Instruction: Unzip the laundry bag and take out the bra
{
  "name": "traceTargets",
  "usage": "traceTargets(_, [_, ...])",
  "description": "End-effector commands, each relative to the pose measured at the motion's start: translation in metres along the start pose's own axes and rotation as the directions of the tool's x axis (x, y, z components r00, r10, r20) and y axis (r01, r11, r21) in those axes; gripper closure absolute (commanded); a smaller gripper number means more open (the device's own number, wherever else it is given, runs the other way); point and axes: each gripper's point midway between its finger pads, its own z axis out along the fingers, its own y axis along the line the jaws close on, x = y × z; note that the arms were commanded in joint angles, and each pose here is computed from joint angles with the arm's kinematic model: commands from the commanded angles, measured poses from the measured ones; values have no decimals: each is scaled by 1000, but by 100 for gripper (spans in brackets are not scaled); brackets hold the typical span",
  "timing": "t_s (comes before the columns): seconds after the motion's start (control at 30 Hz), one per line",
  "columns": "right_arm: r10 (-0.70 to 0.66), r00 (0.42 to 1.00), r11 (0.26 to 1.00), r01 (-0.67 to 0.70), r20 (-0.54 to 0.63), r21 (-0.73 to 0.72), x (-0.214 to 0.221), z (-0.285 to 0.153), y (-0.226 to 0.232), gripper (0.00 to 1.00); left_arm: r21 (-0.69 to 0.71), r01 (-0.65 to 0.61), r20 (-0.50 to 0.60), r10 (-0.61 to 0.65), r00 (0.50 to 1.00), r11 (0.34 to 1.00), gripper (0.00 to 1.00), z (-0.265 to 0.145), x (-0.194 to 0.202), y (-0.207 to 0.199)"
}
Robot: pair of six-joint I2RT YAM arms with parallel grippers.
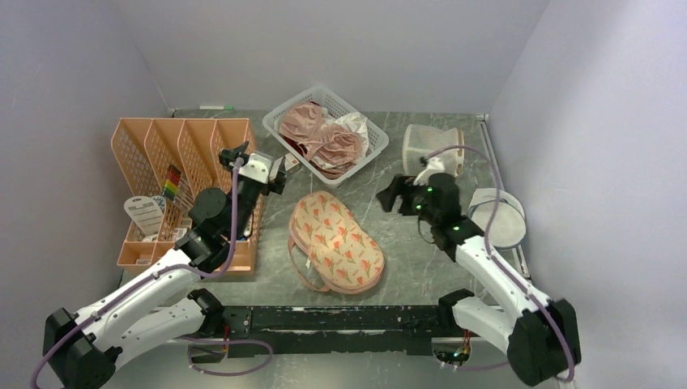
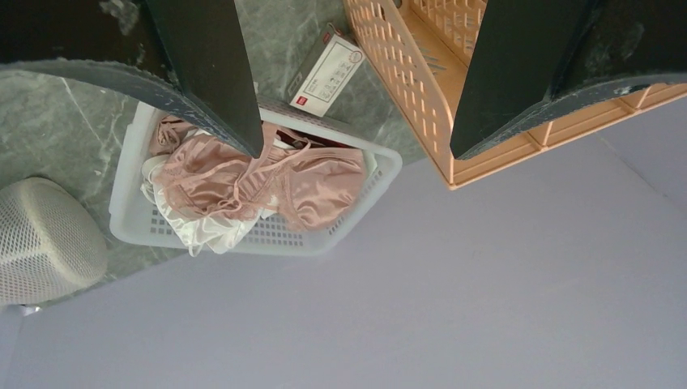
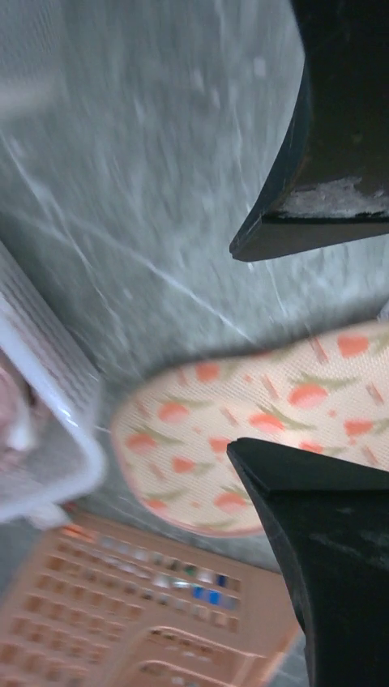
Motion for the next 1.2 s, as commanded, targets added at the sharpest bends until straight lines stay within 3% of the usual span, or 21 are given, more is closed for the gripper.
traceTargets(0.0, [21,985,993,-40,172,111,-60,-34,-40,16,-43,3,53,-1,999,999,2,-2,-21,13])
traceTargets(0.13, [39,947,980,-99,320,175,-100,-77,-56,4,-45,21,77,-18,997,999,2,-6,-30,17])
traceTargets(0.33, [-179,831,963,38,527,266,-169,-167,-25,0,-75,66,130,-56,990,995,0,-16,-56,32])
traceTargets(0.5, [-279,680,954,118,677,275,-207,-250,19,0,-87,271,192,-251,949,959,0,-34,-118,63])
traceTargets(0.53, [-295,623,952,128,725,277,-218,-279,33,0,-76,298,208,-277,938,952,1,-40,-132,68])
traceTargets(0.67, [-335,459,942,126,823,312,-224,-350,54,0,18,347,282,-338,898,938,1,-63,-184,80])
traceTargets(0.77, [-335,388,940,76,859,333,-222,-378,53,0,53,368,298,-366,881,928,1,-75,-202,85])
traceTargets(0.87, [-339,404,935,46,850,352,-222,-379,47,0,62,385,307,-385,871,921,1,-83,-208,90])
traceTargets(1.17, [-322,532,934,41,783,356,-224,-342,35,0,51,413,319,-407,856,909,1,-93,-207,97])
